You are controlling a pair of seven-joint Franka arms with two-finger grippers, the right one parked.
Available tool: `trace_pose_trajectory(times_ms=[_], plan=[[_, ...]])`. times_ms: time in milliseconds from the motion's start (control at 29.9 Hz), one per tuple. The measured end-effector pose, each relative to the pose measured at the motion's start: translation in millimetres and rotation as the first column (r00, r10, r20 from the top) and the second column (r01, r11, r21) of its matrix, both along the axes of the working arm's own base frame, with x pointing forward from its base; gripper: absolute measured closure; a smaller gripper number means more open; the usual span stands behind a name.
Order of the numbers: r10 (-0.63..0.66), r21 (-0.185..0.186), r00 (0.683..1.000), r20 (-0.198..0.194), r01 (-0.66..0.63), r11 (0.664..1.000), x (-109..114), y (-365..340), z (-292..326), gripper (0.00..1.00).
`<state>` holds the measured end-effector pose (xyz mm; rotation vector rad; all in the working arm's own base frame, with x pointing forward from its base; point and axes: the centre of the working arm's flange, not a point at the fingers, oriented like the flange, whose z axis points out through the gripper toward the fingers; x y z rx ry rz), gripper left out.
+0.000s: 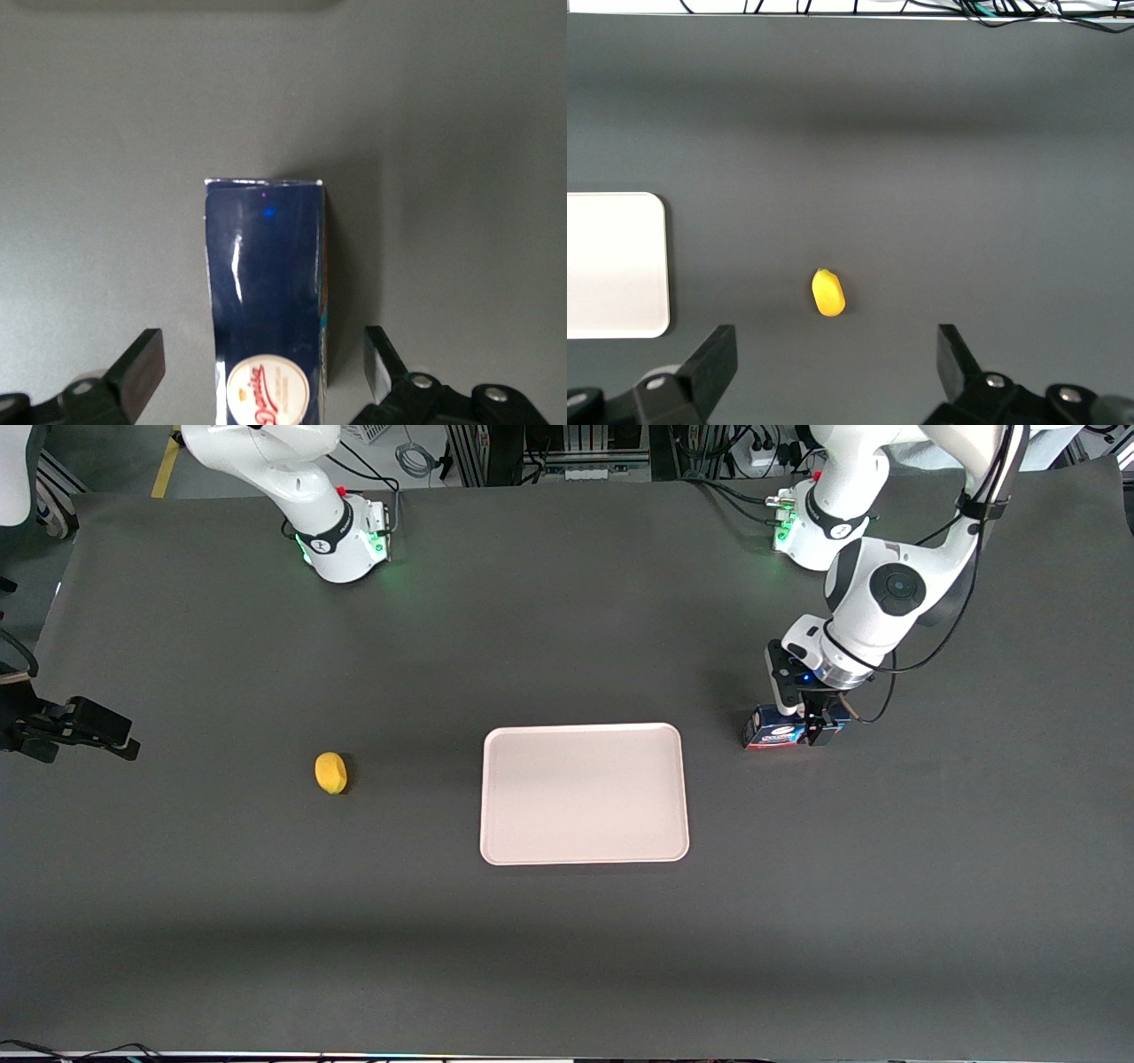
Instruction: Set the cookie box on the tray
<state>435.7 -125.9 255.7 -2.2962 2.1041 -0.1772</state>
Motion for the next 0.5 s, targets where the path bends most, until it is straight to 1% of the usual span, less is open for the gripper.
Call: trace_pose_trajectory(times_ms=[334,501], plan=[[0.009,-0.004,1.000,-0.011,-0.009,1.000,0.1,3.0,-7.2,0.00],[0.012,-0.008,1.000,-0.004,-0.012,1.000,1.0,2.7,-9.0,0.01]])
